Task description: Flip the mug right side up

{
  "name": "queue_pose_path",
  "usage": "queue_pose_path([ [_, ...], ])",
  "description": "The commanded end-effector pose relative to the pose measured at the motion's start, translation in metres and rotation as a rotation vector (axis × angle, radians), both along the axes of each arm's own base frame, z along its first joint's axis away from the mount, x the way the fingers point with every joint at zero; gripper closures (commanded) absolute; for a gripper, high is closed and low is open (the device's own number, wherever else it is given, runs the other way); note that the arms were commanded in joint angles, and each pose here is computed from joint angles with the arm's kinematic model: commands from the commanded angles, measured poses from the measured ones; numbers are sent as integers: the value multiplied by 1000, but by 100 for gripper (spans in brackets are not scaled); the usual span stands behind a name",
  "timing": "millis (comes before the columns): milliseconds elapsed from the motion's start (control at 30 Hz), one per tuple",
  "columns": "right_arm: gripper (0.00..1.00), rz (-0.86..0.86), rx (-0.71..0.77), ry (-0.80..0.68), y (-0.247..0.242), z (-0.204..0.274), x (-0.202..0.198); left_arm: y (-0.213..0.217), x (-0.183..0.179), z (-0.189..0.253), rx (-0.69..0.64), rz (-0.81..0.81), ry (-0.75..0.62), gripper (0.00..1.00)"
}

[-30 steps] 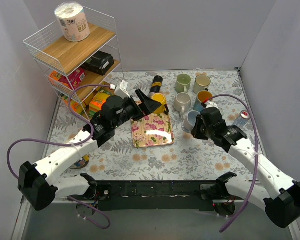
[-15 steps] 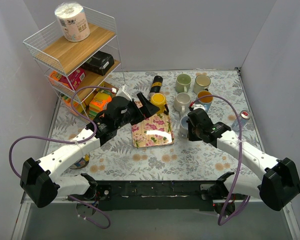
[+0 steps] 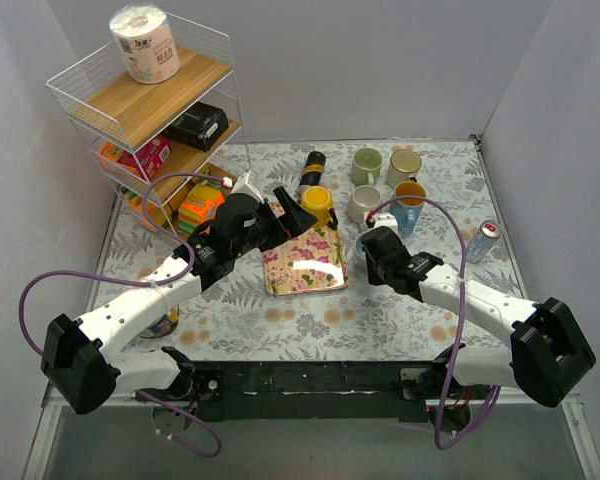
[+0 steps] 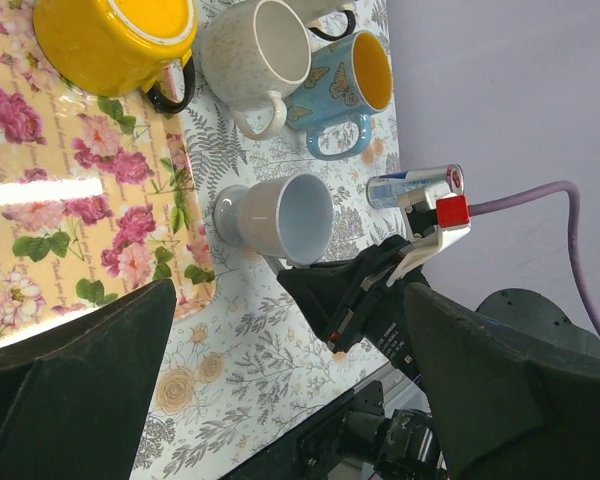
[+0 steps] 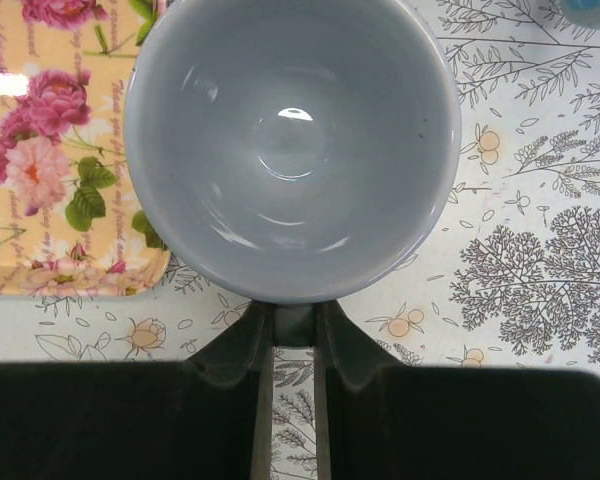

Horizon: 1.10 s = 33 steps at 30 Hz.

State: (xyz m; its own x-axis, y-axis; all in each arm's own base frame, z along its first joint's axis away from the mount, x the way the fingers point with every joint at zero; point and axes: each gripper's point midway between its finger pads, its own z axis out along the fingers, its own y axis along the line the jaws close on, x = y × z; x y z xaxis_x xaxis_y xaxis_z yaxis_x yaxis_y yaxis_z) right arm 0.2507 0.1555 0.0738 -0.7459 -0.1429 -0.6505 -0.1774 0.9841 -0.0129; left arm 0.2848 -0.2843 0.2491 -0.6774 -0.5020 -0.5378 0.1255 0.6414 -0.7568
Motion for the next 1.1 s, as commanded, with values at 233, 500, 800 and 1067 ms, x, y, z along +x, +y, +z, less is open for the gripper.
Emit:
queue_pose_path([
  [233,37,-67,55,-99,1,36,10,-2,12,-1,56,20,-3,2],
  [500,25,-55,150,-104,8,87,1,-20,40,-26,142,24,31,2],
  [800,24,-141,205,-182,-5,167,6,-49,84,-80,244,95,130,2],
  [1067,25,-205,216,-151,-21,167,6,-65,123,-105,448,311,177,2],
])
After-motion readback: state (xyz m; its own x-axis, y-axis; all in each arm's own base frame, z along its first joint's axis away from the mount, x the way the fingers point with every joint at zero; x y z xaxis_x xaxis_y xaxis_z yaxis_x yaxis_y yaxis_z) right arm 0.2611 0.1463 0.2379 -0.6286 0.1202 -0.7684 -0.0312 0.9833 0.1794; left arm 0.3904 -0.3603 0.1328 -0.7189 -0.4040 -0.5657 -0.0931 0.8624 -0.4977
